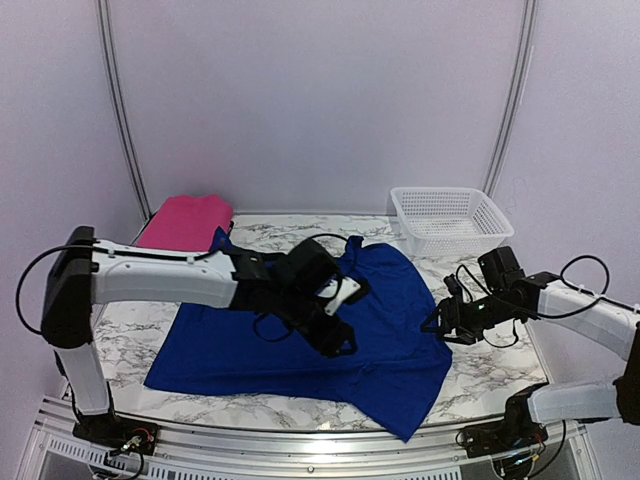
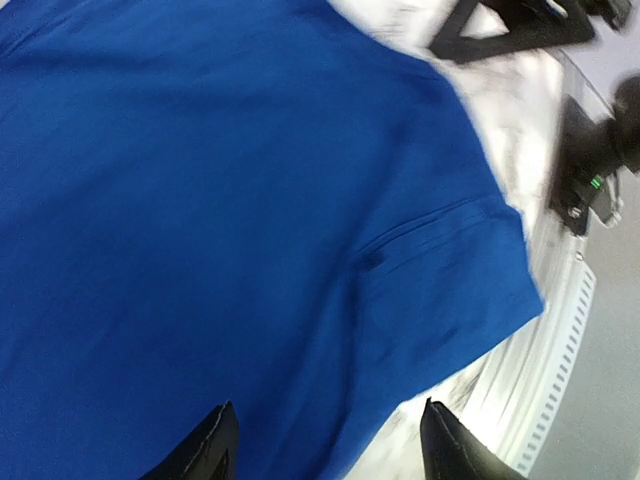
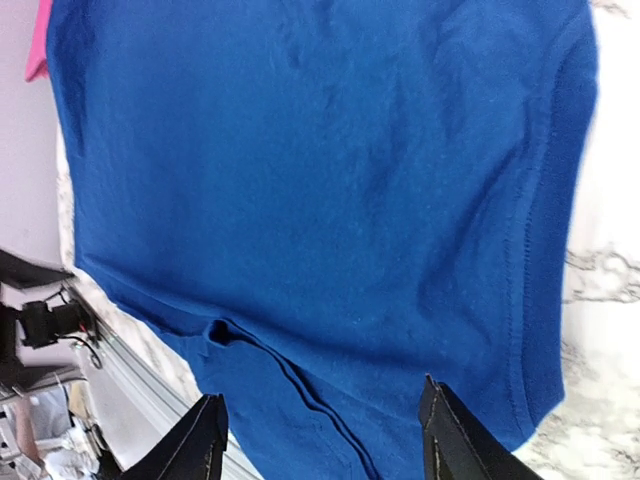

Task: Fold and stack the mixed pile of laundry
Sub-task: Pick up the flattened T-shirt from the center of the board.

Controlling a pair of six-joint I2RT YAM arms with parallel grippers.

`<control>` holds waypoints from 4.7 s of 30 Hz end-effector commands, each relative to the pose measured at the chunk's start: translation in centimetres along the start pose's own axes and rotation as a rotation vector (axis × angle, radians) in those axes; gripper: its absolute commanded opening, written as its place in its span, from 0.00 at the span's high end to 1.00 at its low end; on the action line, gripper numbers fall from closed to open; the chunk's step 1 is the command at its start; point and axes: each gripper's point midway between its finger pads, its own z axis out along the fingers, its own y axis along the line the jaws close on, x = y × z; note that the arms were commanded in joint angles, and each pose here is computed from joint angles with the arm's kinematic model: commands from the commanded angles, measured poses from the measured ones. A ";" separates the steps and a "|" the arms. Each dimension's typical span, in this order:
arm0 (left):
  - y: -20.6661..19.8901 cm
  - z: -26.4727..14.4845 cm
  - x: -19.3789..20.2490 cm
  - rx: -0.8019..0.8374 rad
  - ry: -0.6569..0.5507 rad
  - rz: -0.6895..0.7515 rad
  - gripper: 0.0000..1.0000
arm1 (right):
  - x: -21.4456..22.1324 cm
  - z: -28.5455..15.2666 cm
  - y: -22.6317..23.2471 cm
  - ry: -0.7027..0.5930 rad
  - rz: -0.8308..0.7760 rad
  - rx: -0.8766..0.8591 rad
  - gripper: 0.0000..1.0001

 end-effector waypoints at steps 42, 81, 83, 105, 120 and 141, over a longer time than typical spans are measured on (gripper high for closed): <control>-0.9 8.1 -1.4 -0.033 0.041 0.089 0.66 | 12.8 2.6 -0.8 0.293 0.069 0.009 0.72; 14.0 -18.3 34.1 -0.754 -0.149 -1.933 0.62 | 4.9 -2.6 7.6 0.101 -0.226 -0.062 1.00; 14.5 -18.1 34.2 -0.766 -0.147 -1.918 0.62 | 4.9 -2.7 7.7 0.099 -0.222 -0.065 1.00; 17.3 -16.9 32.1 -0.748 0.016 -1.705 0.62 | 5.4 -2.5 7.0 0.097 -0.167 -0.057 1.00; 16.7 -14.5 34.5 -0.716 0.133 -1.737 0.64 | 4.7 -2.8 7.6 0.081 -0.174 -0.060 1.00; 14.6 -17.1 33.4 -0.718 0.237 -1.738 0.54 | 4.9 -2.4 7.1 0.093 -0.160 -0.045 1.00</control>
